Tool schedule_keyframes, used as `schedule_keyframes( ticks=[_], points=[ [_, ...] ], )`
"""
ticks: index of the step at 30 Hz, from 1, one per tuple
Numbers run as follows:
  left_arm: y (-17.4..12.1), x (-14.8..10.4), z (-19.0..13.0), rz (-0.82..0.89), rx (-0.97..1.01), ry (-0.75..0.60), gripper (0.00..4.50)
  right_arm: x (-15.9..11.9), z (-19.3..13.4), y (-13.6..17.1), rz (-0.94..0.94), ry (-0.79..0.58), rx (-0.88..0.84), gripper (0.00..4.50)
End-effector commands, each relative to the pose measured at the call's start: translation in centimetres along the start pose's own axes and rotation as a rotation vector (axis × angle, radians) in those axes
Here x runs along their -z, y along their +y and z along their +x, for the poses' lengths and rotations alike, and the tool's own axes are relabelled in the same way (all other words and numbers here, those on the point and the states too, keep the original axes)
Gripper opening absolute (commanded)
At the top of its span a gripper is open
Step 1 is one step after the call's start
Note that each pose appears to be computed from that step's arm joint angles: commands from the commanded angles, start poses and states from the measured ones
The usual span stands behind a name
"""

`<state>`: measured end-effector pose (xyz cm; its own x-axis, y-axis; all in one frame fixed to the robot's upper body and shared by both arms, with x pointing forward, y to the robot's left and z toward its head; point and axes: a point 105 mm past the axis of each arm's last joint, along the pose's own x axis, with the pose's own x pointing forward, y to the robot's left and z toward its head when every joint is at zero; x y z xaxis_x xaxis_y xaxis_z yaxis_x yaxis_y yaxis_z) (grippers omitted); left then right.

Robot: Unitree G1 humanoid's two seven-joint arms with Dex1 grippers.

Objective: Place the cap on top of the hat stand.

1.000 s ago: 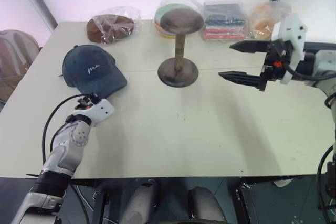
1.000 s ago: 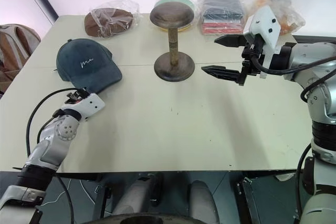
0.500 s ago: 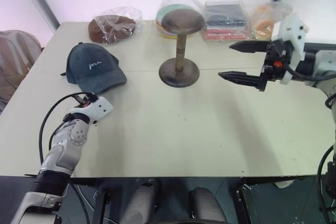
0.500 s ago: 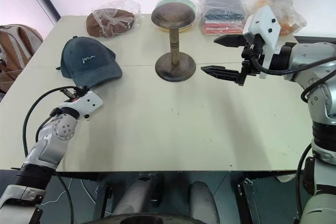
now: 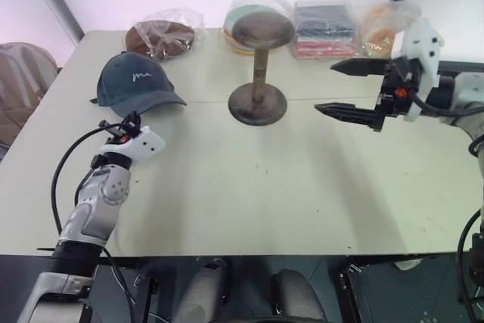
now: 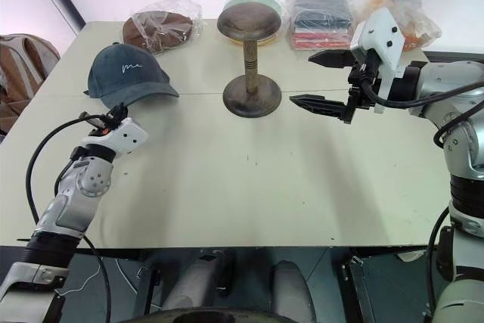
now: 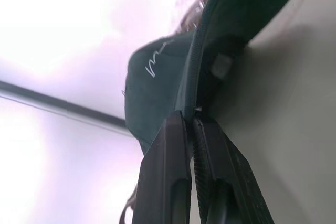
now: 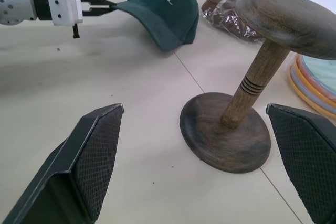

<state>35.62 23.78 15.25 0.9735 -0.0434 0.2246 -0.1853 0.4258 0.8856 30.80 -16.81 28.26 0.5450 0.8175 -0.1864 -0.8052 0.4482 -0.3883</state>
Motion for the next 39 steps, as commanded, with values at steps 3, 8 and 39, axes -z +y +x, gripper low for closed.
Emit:
schedule_keyframes(
  ticks=[3,8,39],
  points=[
    [4.7,-4.6,1.0,-0.001,-0.184,-0.16,0.12,-1.6,-0.4,-0.1,-0.06,-0.026,0.01,4.5],
    [5.8,-6.6,1.3,0.008,-0.232,-0.215,0.12,-1.7,-0.4,-0.1,-0.062,-0.026,0.011,4.5],
    [9.7,-21.0,2.2,-0.152,-0.386,-0.781,0.12,-1.8,-1.6,-1.6,-0.076,-0.031,0.111,4.5]
  ],
)
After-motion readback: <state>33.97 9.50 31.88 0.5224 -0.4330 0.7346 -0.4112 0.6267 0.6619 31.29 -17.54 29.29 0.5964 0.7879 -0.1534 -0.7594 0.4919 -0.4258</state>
